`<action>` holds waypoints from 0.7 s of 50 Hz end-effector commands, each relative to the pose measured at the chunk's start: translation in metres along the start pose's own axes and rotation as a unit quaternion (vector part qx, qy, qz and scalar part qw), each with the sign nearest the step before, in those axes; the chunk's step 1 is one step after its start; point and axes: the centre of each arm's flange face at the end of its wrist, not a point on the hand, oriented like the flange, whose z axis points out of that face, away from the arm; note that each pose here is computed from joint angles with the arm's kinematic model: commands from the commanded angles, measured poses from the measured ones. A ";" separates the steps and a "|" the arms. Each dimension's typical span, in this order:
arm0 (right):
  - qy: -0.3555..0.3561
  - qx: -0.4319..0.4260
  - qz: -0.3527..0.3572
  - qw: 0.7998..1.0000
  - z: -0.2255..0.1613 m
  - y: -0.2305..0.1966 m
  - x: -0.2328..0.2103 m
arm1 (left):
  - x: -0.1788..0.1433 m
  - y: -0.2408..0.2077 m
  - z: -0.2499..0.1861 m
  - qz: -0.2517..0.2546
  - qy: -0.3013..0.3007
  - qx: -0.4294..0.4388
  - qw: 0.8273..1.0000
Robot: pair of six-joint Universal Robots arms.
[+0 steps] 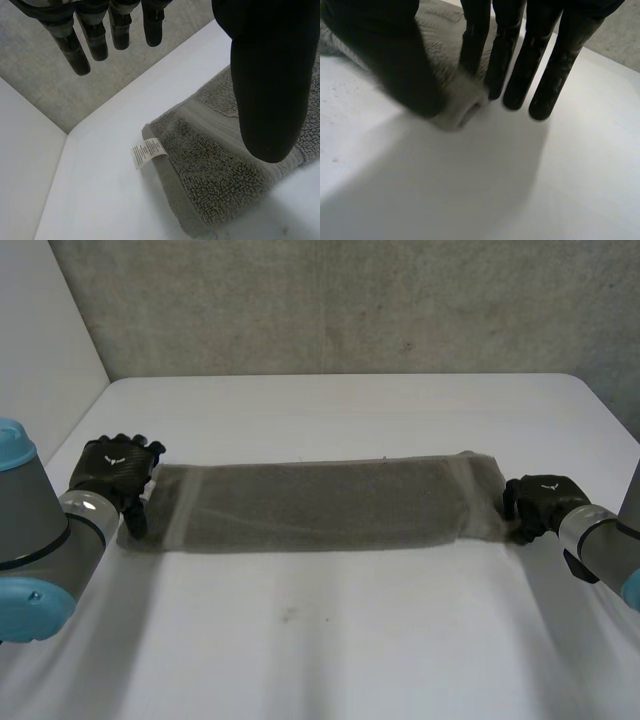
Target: Fold the towel.
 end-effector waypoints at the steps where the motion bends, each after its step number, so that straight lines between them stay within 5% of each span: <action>1: 0.043 0.041 -0.029 0.998 0.005 -0.010 0.016 | 0.000 0.001 0.000 0.000 0.000 -0.002 1.000; 8: 0.145 0.031 -0.114 0.982 -0.001 -0.021 0.055 | 0.001 0.002 -0.002 0.000 0.001 -0.004 1.000; 13: 0.219 -0.013 -0.236 0.947 -0.004 -0.019 0.100 | 0.000 0.002 -0.003 0.000 0.000 -0.005 1.000; 20: 0.232 0.052 -0.206 0.949 -0.005 -0.053 0.098 | 0.001 0.004 -0.004 0.000 0.002 -0.006 1.000; 28: 0.136 0.205 -0.191 0.950 -0.019 -0.122 -0.003 | 0.001 0.003 -0.004 0.000 0.002 -0.006 1.000; 35: -0.009 0.327 -0.213 0.921 -0.037 -0.137 -0.145 | 0.000 0.000 -0.005 -0.001 -0.001 -0.002 1.000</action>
